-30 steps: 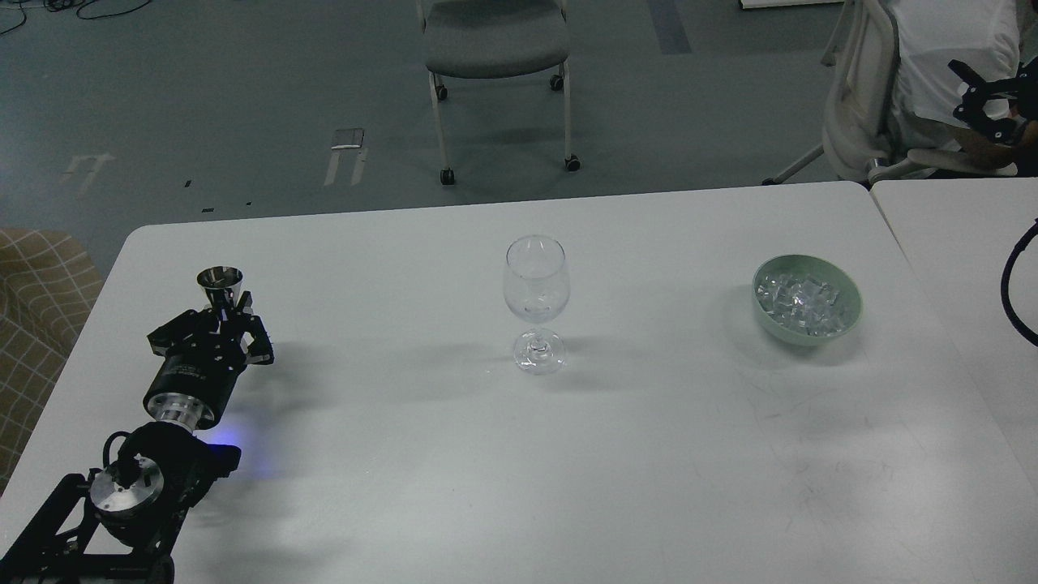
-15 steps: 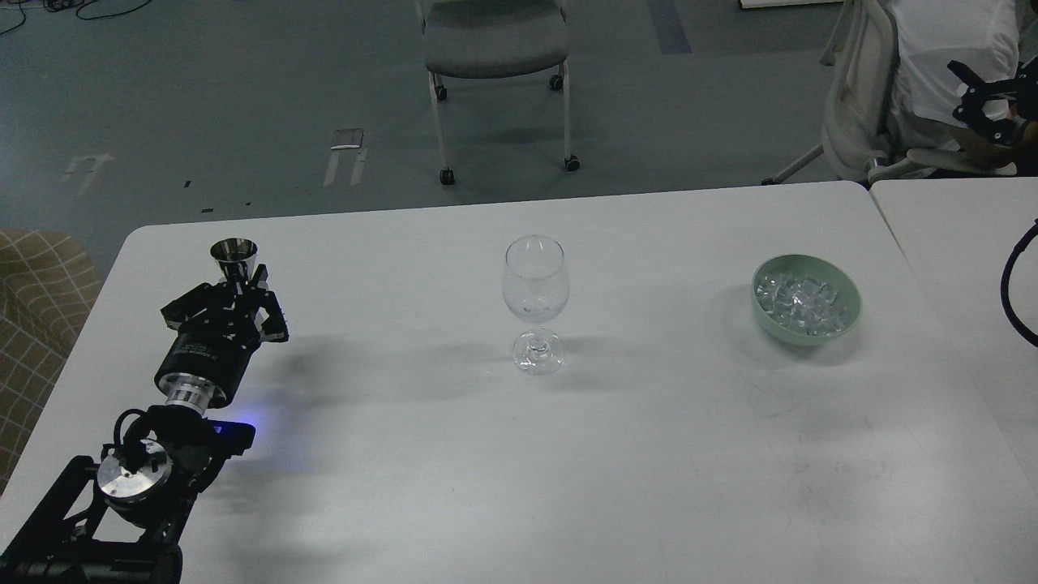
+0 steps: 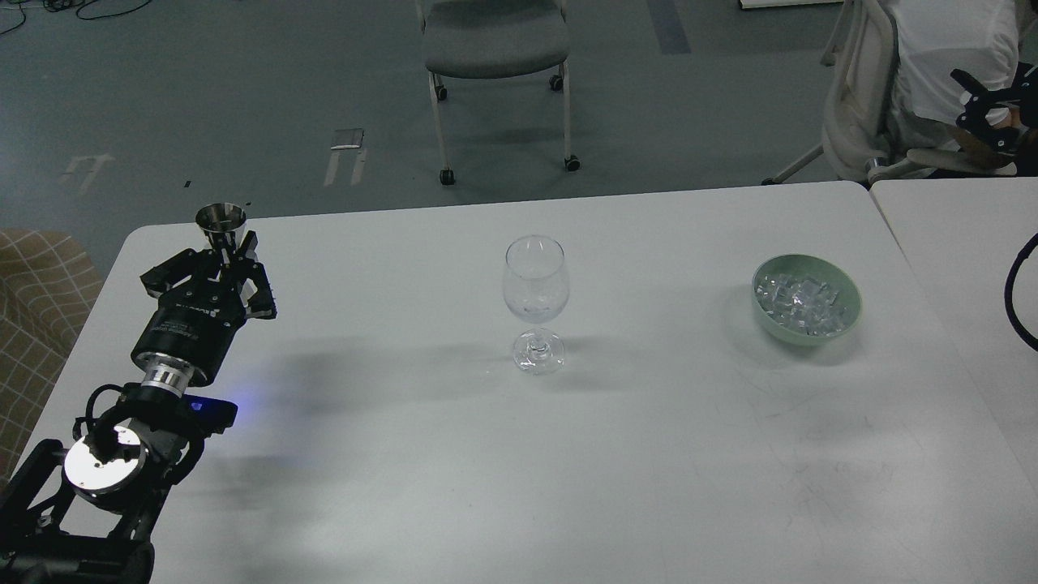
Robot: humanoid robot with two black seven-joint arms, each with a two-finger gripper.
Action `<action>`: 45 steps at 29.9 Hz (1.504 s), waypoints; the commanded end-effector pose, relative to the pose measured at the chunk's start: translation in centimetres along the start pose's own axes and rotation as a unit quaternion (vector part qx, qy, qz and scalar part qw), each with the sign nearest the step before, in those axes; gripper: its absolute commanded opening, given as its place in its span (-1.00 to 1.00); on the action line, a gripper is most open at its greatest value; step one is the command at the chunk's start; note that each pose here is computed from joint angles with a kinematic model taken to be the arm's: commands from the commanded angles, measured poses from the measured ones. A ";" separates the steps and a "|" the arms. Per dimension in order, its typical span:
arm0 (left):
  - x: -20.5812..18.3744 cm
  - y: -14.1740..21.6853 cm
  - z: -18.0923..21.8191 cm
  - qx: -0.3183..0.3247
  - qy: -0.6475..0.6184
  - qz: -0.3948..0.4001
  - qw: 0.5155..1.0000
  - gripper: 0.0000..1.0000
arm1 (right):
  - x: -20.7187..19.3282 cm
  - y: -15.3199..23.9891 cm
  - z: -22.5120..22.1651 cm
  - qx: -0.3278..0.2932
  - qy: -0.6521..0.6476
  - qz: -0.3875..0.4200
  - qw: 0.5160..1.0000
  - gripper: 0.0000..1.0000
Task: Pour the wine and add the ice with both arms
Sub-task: 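Lift the jigger cup with the left gripper and raise it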
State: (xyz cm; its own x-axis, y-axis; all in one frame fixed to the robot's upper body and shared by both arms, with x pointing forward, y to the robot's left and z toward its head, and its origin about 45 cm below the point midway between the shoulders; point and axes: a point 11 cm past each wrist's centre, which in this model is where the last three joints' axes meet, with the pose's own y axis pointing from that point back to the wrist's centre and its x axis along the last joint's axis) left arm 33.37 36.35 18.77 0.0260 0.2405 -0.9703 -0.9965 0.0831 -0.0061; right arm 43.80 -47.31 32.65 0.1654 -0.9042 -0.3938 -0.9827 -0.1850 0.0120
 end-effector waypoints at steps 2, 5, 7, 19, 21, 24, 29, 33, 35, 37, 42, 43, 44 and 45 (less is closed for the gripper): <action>-0.5 0.0 -0.3 0.003 0.001 -0.019 1.000 -0.90 | -0.2 -0.1 -0.1 -0.001 0.002 -0.002 1.000 1.00; -0.8 0.0 -0.2 0.002 -0.001 -0.031 1.000 -0.92 | -0.2 -0.1 -0.1 -0.001 0.001 -0.002 1.000 1.00; -0.8 0.0 -0.1 0.001 -0.002 -0.031 1.000 -0.93 | -0.2 -0.1 0.0 -0.002 0.002 -0.002 1.000 1.00; -1.0 -0.1 -0.5 0.009 0.002 -0.034 0.999 -0.95 | -0.1 0.8 -1.5 0.001 0.026 -0.002 1.000 1.00; -1.1 -0.3 -0.7 0.011 0.002 -0.035 0.999 -0.95 | 0.2 1.0 -1.2 -0.002 0.025 0.002 1.000 1.00; -1.4 -0.3 -0.7 0.012 0.001 -0.040 0.999 -0.96 | 0.3 1.1 -0.9 -0.005 0.025 0.004 1.000 1.00; -2.3 -0.2 -2.4 0.040 -0.001 -0.050 0.998 -0.96 | 0.5 1.1 -0.4 -0.009 0.021 0.006 1.000 1.00; -2.5 0.1 -3.5 0.056 0.001 -0.051 0.997 -0.97 | 0.4 1.0 -0.1 -0.010 0.018 0.005 1.000 1.00; -2.4 0.1 -3.8 0.060 0.002 -0.049 0.997 -0.97 | 0.4 1.0 0.2 -0.010 0.015 0.005 1.000 1.00; -2.3 0.1 -3.8 0.061 0.001 -0.046 0.997 -0.97 | 0.5 1.0 0.2 -0.010 0.015 0.006 1.000 1.00; -2.1 0.5 -4.8 0.091 -0.014 -0.030 0.995 -0.97 | 0.7 1.2 0.7 -0.013 0.011 0.008 1.000 1.00; -2.0 0.5 -5.1 0.098 -0.018 -0.029 0.995 -0.97 | 0.7 1.2 0.8 -0.014 0.011 0.008 1.000 1.00; -2.0 0.5 -5.2 0.103 -0.020 -0.028 0.994 -0.97 | 0.8 1.3 1.0 -0.015 0.010 0.009 1.000 1.00; -2.0 0.5 -5.2 0.103 -0.020 -0.028 0.994 -0.97 | 0.8 1.3 1.0 -0.015 0.010 0.009 1.000 1.00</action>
State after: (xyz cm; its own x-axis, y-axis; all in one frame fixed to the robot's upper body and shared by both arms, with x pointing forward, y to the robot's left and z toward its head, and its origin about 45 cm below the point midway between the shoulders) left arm 32.43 31.17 19.55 0.0905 0.2572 -0.9621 -0.9616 0.2741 -0.0172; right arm 42.65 -47.85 31.71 0.1518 -0.9152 -0.3733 -0.9827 -0.1803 0.0426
